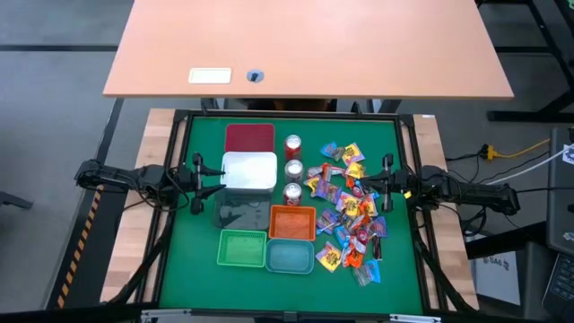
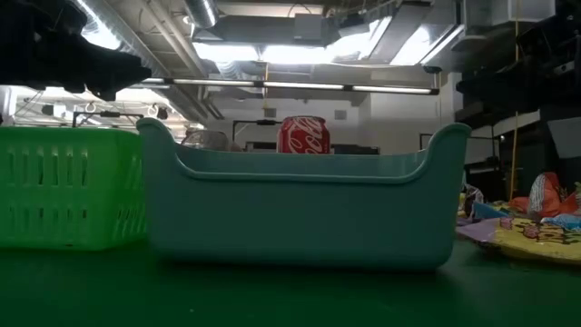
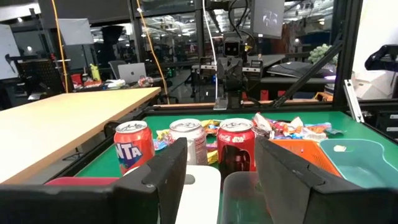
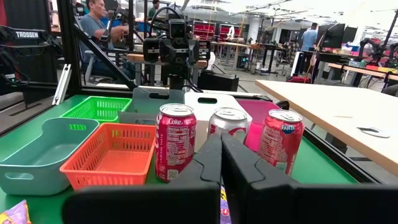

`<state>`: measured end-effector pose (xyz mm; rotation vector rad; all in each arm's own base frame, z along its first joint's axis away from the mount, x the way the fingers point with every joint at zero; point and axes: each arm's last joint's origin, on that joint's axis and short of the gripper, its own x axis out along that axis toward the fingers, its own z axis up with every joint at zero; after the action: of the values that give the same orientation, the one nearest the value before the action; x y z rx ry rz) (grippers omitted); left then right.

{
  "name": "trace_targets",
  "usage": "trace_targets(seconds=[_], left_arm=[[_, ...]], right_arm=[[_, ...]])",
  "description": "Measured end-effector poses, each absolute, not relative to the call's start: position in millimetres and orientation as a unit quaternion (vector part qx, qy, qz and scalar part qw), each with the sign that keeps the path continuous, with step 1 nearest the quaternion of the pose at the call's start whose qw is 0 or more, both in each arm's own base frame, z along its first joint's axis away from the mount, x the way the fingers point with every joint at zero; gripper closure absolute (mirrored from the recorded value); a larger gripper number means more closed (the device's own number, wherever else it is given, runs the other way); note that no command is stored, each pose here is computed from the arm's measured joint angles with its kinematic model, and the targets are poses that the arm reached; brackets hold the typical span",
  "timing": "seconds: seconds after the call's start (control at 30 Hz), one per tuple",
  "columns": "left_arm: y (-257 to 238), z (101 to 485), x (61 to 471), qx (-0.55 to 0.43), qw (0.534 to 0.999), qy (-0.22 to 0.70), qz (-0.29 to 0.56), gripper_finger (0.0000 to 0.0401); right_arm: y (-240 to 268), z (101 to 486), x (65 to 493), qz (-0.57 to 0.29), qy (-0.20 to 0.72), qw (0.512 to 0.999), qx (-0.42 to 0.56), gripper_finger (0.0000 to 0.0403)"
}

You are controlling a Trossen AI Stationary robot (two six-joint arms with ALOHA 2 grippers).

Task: Sort candy
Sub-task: Put the yellow candy into the red bin

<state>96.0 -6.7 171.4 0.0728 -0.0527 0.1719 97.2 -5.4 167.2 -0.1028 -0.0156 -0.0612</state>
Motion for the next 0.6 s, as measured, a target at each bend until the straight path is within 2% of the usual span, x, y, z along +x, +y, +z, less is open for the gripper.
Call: trace_targets(seconds=[0.27, 0.6], left_arm=[[-6.7, 171.3, 96.1, 0.036, 0.995, -0.026, 0.086, 0.0223], [-6.7, 171.3, 96.1, 0.038, 0.995, -0.026, 0.086, 0.0223]], right_arm=[[-5.4, 170.3, 97.2, -0.032, -0.026, 0.998, -0.043, 0.04], [-7.0, 174.1, 96.8, -0.056, -0.052, 0.994, 0.083, 0.0396]])
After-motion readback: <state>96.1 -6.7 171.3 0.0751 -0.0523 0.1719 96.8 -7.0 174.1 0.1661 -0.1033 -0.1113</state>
